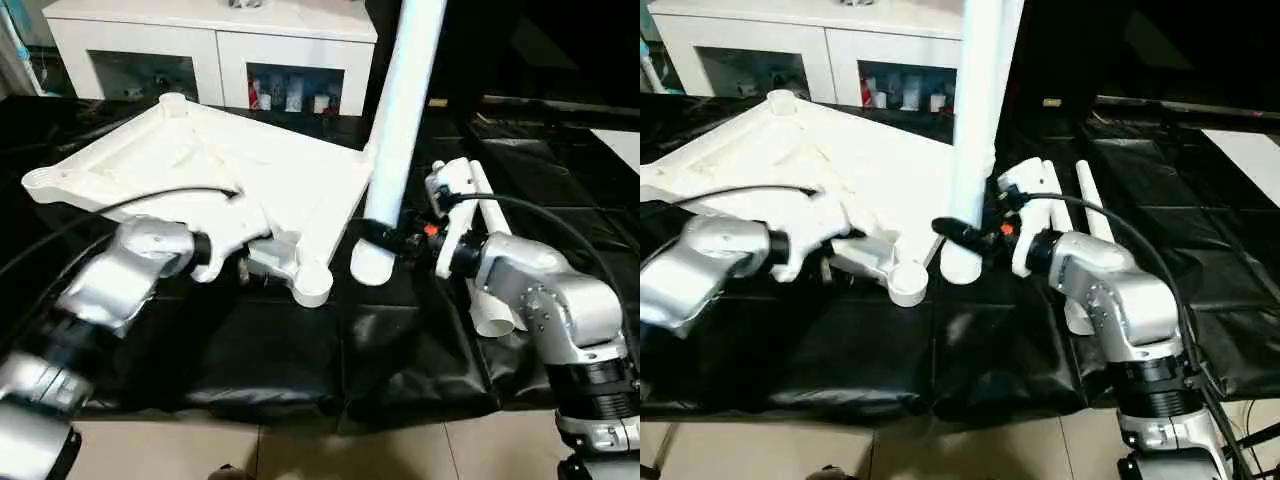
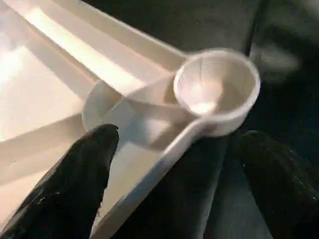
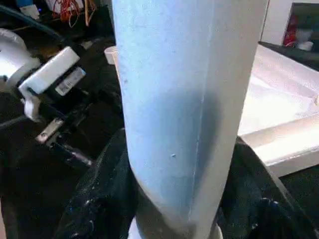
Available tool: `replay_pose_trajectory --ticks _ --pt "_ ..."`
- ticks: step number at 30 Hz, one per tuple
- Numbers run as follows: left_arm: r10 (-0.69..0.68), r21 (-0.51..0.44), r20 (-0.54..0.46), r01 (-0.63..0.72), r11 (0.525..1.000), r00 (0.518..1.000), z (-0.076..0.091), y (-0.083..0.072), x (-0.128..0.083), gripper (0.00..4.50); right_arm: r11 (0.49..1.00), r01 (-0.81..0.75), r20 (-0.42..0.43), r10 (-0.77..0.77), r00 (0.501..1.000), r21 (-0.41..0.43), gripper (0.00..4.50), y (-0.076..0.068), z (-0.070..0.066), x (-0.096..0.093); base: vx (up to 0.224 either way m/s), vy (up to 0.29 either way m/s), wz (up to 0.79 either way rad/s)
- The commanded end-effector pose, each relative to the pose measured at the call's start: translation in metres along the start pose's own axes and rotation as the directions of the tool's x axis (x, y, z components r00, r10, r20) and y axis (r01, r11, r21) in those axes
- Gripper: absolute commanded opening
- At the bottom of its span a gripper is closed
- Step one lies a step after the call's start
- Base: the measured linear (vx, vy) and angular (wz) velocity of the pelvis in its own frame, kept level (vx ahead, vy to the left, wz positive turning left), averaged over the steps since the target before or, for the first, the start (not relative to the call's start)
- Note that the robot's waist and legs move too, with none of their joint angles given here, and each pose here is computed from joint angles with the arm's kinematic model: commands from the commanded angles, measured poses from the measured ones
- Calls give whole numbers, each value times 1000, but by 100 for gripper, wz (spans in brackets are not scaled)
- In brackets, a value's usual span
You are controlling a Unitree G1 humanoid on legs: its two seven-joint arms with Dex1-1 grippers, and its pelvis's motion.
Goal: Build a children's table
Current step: Insert table leg to table base
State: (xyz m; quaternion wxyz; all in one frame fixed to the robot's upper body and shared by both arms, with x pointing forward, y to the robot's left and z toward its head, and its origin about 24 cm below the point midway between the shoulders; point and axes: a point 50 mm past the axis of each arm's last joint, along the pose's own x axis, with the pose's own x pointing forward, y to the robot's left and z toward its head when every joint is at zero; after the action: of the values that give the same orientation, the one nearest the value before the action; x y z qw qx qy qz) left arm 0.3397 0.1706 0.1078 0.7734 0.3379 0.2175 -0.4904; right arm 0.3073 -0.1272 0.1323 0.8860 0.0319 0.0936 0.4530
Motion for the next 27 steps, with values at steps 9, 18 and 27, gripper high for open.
replay_pose_trajectory --ticks 9,18,27 --pt "48 152 -190 -19 988 981 -11 17 26 387 998 -17 -15 16 1000 -62 186 9 -3 2 0 0 0" --pt "2 137 -212 28 990 977 -16 16 36 318 997 -21 -18 20 1000 -70 186 10 -4 2 0 0 0" --pt "-176 84 -209 197 977 962 -15 10 34 232 996 -28 -32 25 999 -84 186 11 -6 2 0 0 0"
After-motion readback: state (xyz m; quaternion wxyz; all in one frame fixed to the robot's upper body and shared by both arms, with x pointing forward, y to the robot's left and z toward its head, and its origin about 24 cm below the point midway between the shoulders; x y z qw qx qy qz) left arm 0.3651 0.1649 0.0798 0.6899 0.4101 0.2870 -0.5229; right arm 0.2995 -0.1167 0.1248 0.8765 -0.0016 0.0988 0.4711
